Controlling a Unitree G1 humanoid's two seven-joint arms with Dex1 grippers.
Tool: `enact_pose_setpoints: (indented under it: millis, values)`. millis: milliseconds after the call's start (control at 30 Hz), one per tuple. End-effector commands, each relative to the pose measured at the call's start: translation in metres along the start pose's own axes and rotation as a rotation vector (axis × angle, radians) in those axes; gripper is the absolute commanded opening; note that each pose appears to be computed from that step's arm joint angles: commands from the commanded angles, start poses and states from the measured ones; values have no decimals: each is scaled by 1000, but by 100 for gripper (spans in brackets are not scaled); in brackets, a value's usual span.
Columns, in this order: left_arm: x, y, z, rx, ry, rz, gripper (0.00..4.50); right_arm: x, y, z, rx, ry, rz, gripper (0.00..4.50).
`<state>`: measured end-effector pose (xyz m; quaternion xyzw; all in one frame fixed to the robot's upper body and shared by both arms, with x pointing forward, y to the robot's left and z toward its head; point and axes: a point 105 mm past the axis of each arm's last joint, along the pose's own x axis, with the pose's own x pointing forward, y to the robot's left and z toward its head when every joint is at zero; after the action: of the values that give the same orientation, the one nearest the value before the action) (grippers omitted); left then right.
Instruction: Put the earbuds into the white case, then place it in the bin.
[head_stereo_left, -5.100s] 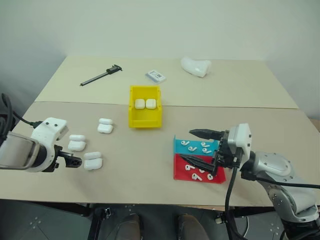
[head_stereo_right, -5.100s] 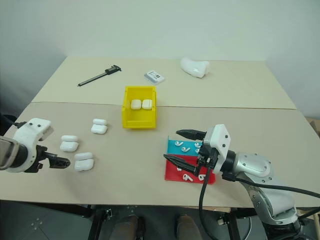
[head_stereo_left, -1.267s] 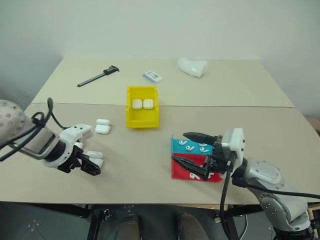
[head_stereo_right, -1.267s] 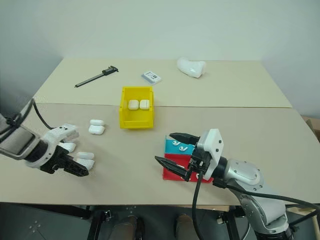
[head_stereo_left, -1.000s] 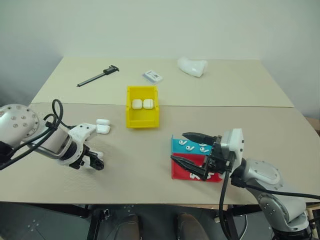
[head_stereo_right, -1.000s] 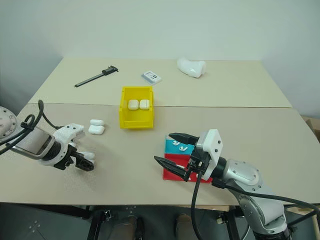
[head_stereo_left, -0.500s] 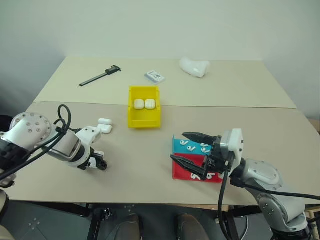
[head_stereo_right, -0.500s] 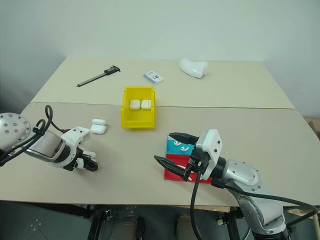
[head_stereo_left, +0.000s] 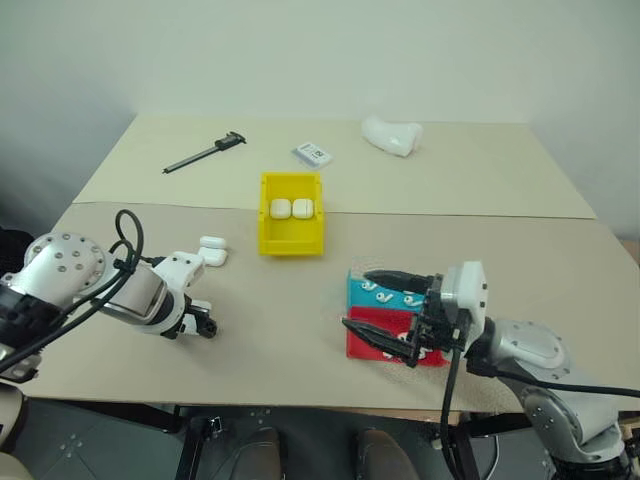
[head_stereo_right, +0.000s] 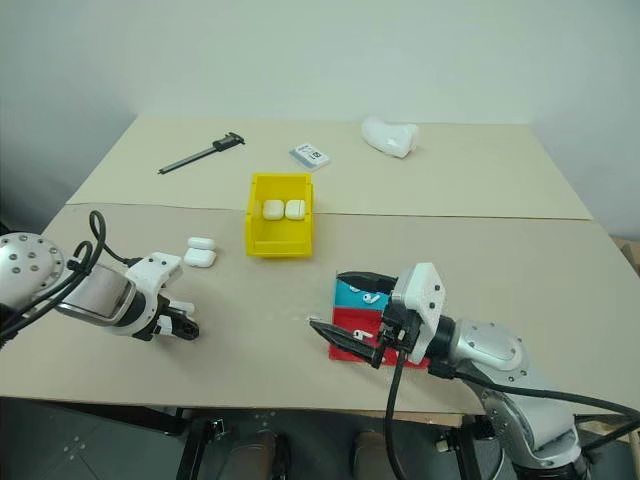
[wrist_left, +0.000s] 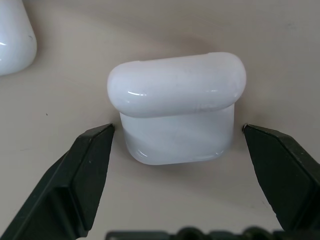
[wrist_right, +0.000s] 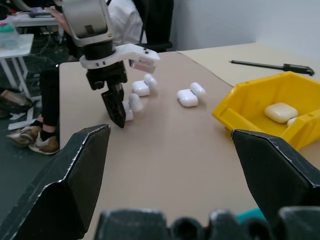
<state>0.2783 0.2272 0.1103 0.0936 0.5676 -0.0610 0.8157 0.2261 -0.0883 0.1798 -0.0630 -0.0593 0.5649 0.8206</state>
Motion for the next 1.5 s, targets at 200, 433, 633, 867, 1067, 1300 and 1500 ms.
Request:
enact_pose_setpoints:
  millis: [200, 433, 633, 867, 1067, 1300, 1500]
  values:
    - [-1, 5, 4, -43, -36, 28, 447, -3, 7, 8, -43, 0, 83, 450]
    - [-1, 9, 2, -62, -40, 39, 278, -2, 10, 9, -42, -1, 88, 450]
    - [-6, 13, -1, -59, -56, 46, 278, -4, 10, 8, -42, 2, 88, 450]
    - [-62, 8, 22, -1, -398, 19, 278, -13, 4, 7, -59, 30, 76, 450]
    - [-103, -14, 54, 201, -1104, -64, 278, -21, -19, 11, -156, 191, 37, 450]
    - [-121, -83, 60, 444, -1401, -746, 278, -33, -43, -2, -261, 544, 22, 450]
    - [-127, -108, 48, 791, -1371, -1093, 278, -45, -45, -18, -293, 772, 49, 357]
